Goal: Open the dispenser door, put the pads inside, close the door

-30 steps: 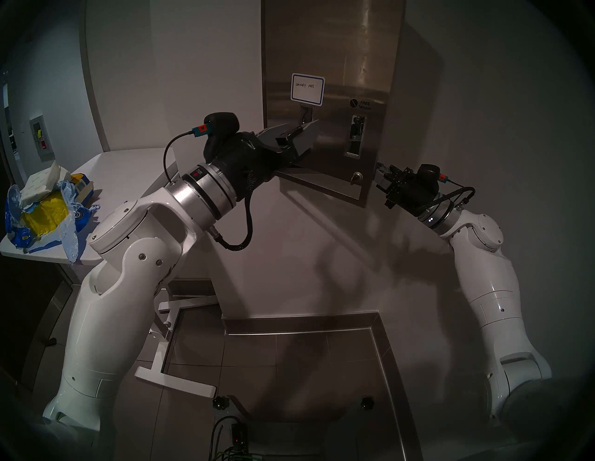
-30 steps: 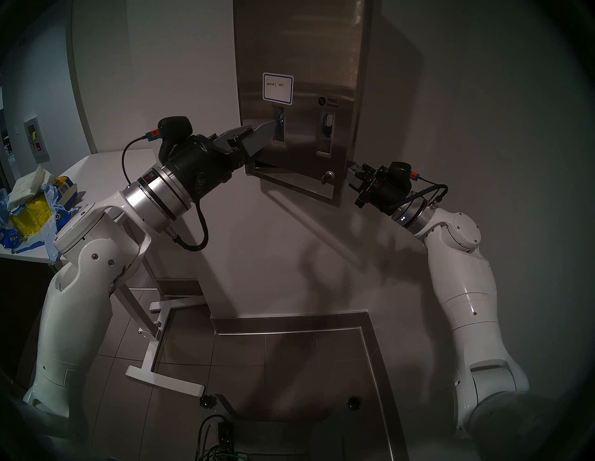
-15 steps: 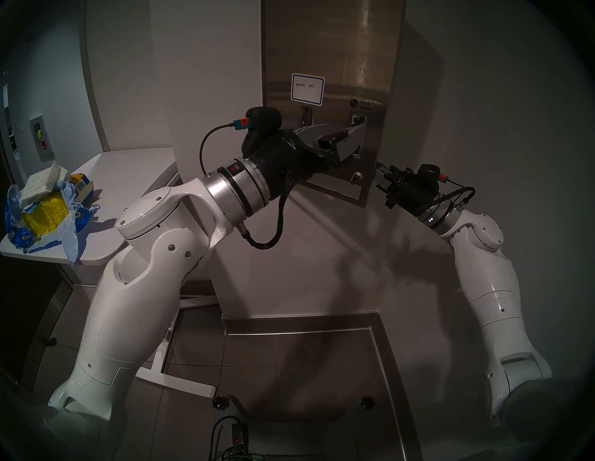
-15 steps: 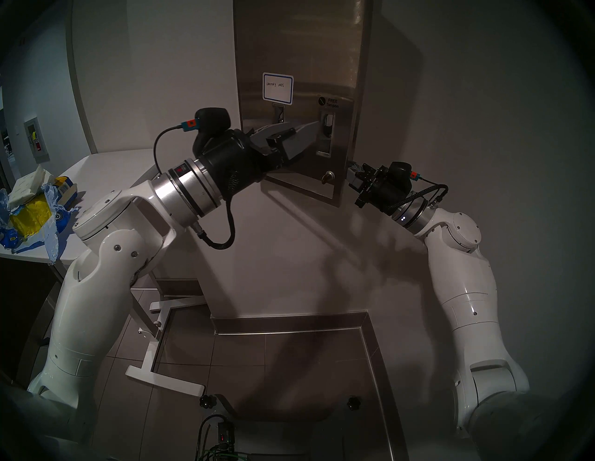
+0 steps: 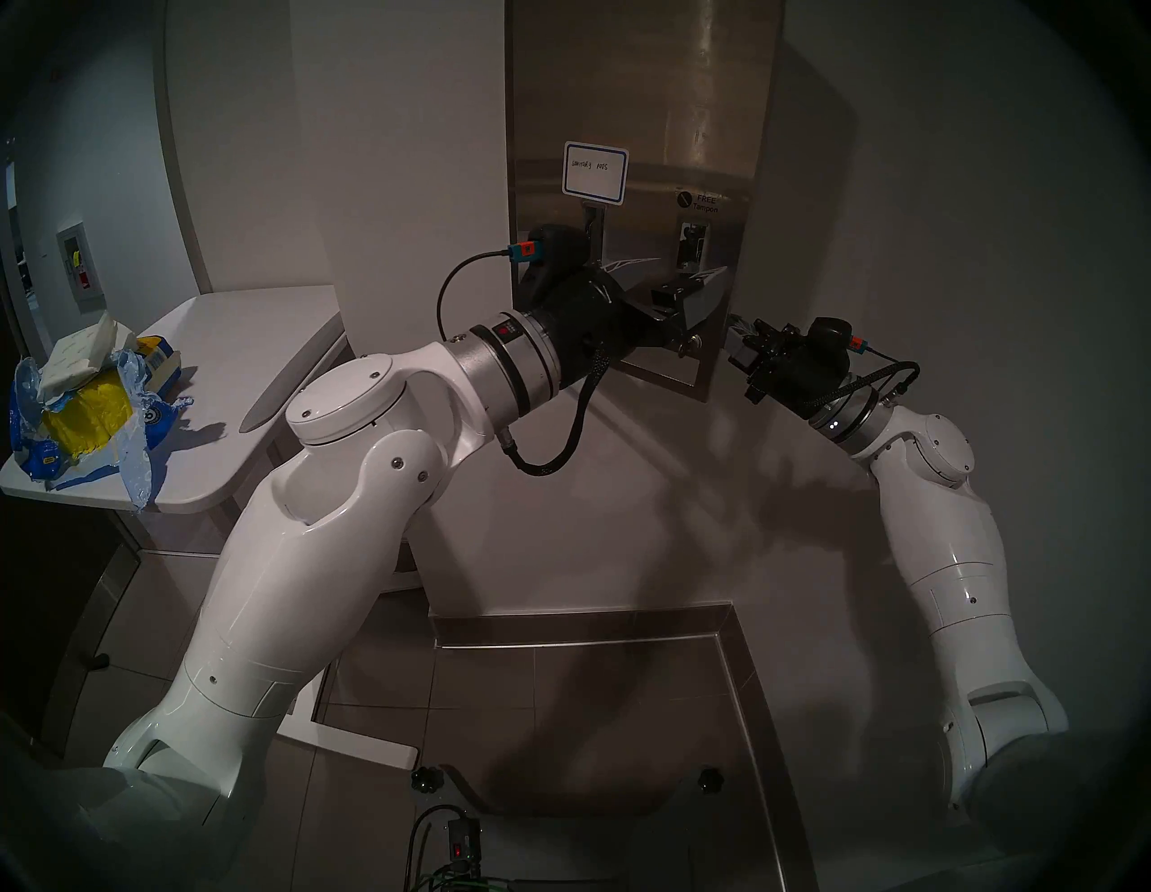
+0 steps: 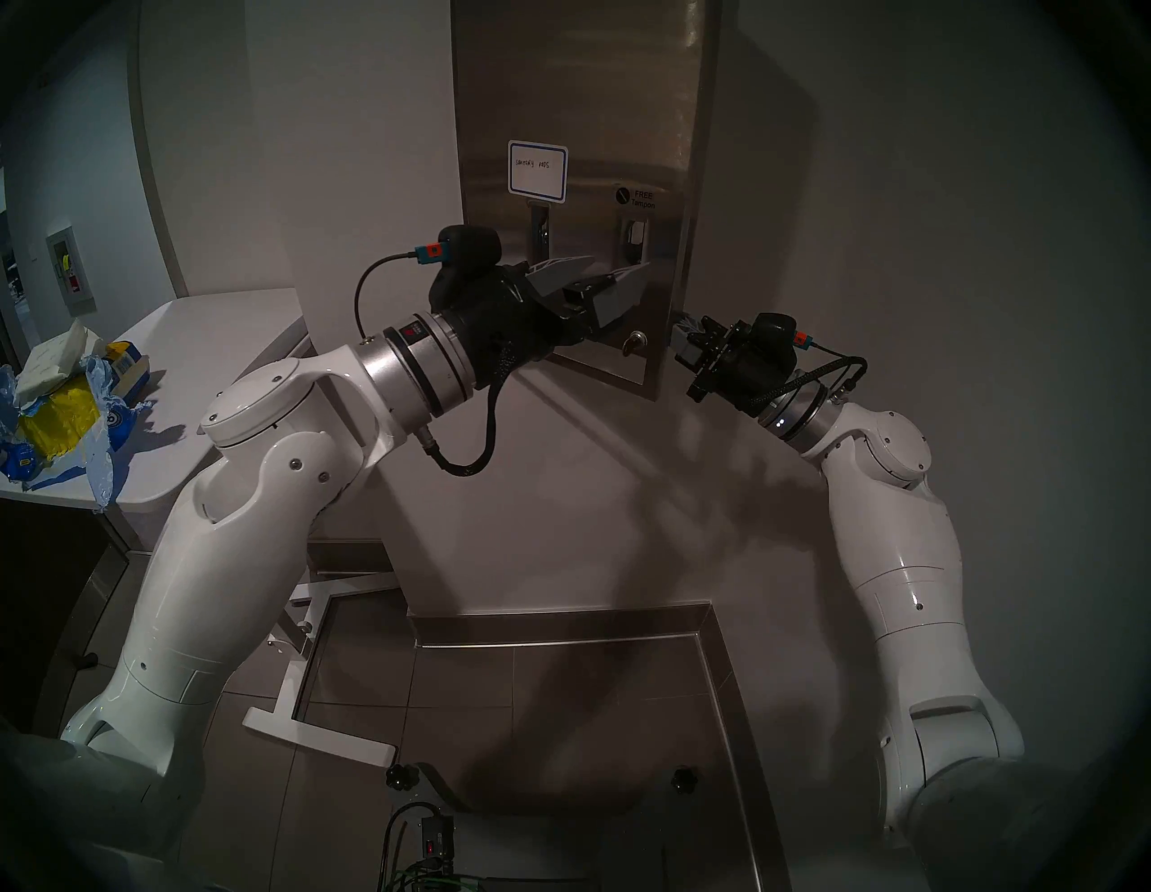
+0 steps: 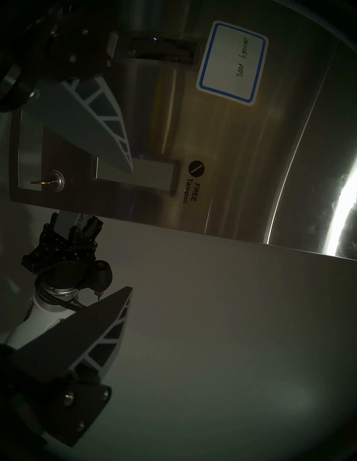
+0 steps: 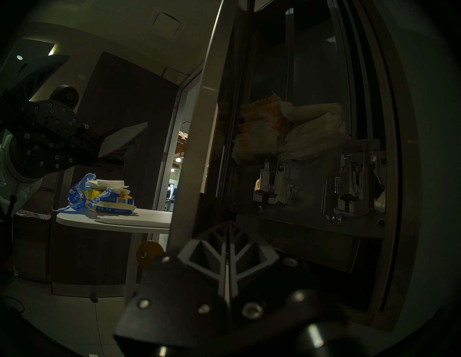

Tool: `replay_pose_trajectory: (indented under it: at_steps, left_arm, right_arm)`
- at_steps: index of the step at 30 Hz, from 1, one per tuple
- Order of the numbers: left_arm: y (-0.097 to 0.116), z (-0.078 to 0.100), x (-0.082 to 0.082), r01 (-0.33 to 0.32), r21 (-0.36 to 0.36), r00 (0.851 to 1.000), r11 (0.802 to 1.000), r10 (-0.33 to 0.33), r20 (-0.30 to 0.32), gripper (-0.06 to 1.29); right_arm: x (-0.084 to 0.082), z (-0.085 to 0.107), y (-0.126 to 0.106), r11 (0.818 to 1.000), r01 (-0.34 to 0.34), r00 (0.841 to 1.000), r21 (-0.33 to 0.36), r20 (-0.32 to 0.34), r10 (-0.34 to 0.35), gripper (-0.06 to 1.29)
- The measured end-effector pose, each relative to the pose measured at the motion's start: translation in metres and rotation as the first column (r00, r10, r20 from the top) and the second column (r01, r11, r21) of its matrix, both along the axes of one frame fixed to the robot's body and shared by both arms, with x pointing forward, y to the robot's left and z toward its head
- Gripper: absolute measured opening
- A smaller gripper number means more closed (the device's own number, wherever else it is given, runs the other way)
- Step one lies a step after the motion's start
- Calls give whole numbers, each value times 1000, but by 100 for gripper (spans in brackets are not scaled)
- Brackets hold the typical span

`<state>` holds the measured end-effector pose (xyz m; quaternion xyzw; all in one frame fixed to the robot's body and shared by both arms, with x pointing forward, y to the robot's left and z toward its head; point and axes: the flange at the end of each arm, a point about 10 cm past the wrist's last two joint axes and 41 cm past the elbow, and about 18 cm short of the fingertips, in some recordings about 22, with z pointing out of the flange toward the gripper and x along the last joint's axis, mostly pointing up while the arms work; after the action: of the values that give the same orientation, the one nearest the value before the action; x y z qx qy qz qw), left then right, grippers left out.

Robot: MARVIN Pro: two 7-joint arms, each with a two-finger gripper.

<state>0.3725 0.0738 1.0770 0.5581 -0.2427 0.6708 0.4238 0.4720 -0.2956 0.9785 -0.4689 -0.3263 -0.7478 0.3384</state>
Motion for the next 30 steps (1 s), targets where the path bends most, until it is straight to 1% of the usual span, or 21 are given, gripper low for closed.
replay_pose_trajectory:
  at_steps: [10, 18, 30]
  left_arm:
    - [-18, 0, 9, 13, 9, 1000, 1000, -13, 4, 124]
    - [-28, -1, 20, -18, 18, 1000, 1000, 18, 0, 123]
    - [-38, 6, 27, -37, 6, 999, 999, 37, 8, 123]
  right_arm:
    - [0, 0, 0, 1000, 0, 1000, 0, 0, 0, -4]
    - [0, 0, 0, 1000, 1, 1000, 0, 0, -1, -4]
    - [0, 0, 0, 1000, 1, 1000, 0, 0, -1, -4]
